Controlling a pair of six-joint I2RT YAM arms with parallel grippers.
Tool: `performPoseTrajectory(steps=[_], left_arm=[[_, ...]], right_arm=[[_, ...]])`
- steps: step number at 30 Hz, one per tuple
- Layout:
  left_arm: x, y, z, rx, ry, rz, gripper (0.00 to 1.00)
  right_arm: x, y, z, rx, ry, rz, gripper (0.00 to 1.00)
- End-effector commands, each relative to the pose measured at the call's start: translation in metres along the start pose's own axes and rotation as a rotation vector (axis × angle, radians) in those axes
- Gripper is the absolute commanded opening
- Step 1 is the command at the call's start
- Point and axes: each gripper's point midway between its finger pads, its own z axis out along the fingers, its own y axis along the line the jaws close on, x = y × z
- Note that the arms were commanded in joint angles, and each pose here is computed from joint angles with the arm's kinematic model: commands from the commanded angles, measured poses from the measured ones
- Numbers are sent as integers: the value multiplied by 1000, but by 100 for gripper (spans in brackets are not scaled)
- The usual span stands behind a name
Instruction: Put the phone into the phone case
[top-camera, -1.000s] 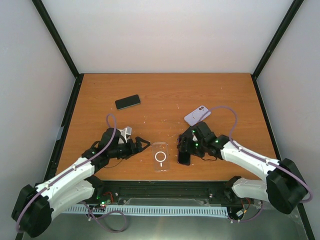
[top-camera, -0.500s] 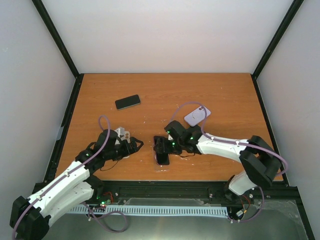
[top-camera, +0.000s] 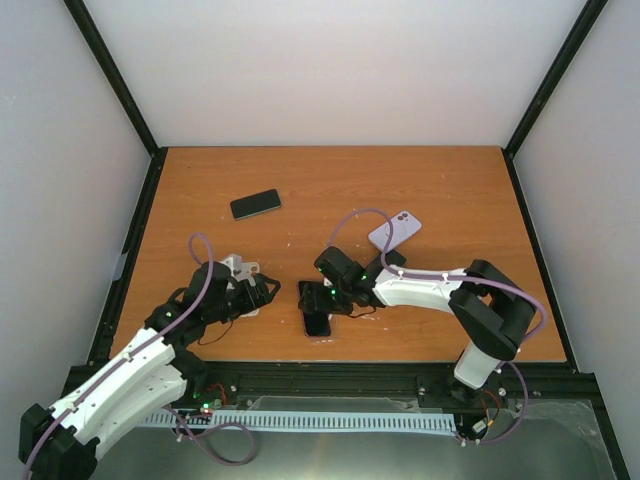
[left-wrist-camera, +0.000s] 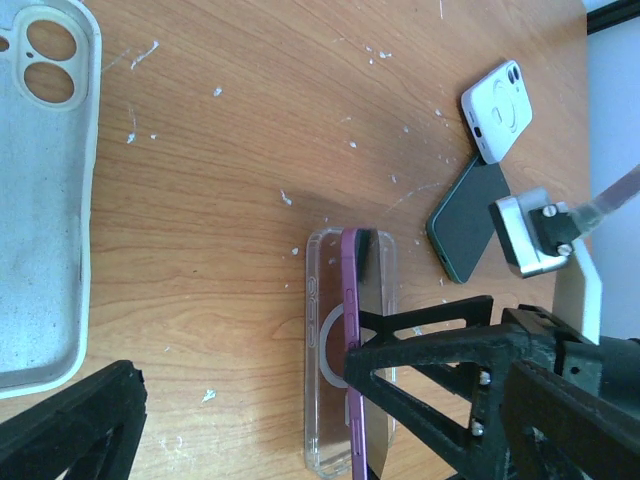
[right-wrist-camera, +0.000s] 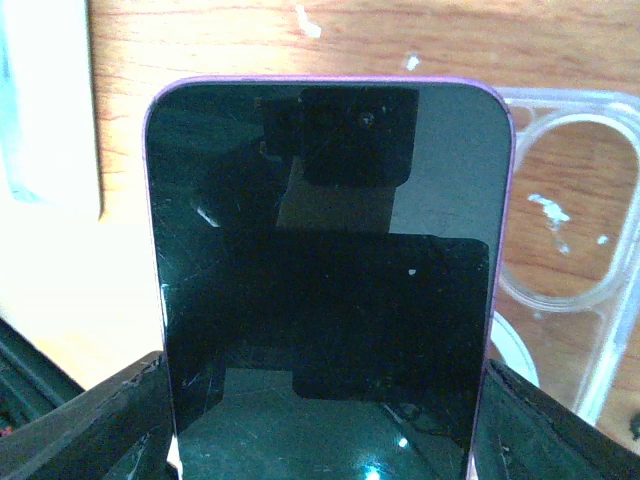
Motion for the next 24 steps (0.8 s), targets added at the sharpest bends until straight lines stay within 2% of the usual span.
performPoseTrajectory(steps=[1,13,24], left_arm=[[-9,-2,-7,-11,-43,-5,96],[-6,1,-2,-17,-24,-7,96],[0,-1,5,-11,24,-4,93]], right_arm=[[-3,4,2,26,-16,25,63],[6,-18,6,128,-6,89,69],[5,-9,-7,95,-24,78,95]])
